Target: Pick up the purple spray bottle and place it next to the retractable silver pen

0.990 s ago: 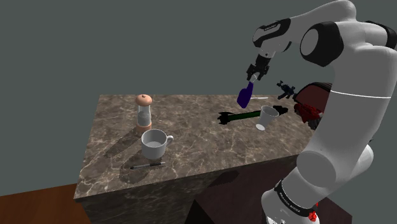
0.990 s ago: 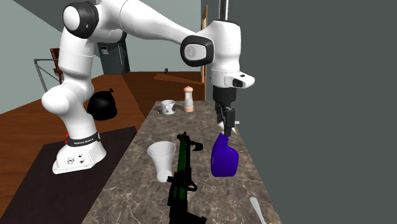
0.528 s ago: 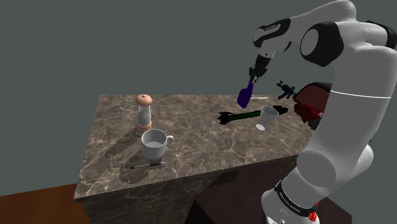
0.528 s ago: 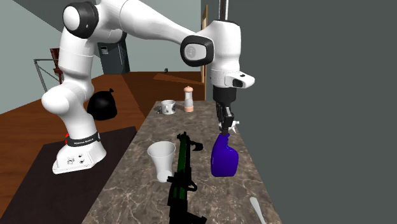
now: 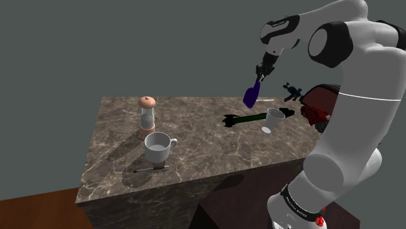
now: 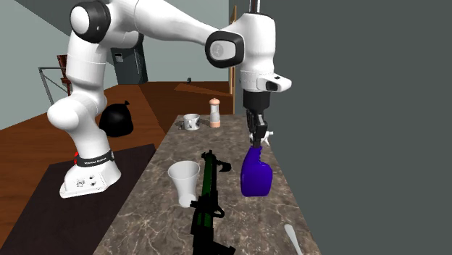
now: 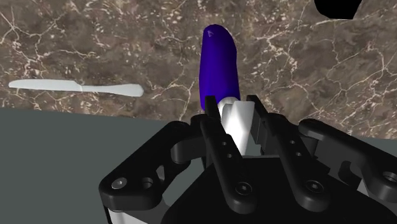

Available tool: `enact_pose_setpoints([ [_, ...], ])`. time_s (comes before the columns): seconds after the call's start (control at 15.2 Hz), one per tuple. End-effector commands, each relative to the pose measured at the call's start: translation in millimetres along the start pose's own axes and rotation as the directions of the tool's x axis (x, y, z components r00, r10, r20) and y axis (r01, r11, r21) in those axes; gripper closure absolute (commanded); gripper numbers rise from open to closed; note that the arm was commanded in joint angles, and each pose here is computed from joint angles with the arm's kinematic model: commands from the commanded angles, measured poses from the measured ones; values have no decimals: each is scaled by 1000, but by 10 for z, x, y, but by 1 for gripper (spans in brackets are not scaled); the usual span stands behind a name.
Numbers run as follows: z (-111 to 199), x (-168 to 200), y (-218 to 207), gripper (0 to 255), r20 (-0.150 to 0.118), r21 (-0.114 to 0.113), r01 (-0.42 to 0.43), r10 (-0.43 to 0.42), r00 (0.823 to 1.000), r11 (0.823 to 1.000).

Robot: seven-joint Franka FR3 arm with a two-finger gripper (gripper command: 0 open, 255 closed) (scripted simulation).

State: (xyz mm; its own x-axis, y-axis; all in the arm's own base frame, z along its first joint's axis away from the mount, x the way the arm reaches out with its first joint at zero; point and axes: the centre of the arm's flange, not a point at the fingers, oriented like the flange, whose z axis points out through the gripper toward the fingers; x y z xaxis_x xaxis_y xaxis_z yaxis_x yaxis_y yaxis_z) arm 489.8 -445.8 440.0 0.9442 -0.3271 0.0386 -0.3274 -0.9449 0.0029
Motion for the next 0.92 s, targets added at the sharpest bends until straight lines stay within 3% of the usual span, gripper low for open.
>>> enact_pose_setpoints([
  [0.0,-107,-7,4,255,0,0,0,0,1000,1000],
  [0.66,-597,12,6,255,0,0,0,0,1000,1000],
  [0.86,-748,-157,-319,255,0,0,0,0,1000,1000],
])
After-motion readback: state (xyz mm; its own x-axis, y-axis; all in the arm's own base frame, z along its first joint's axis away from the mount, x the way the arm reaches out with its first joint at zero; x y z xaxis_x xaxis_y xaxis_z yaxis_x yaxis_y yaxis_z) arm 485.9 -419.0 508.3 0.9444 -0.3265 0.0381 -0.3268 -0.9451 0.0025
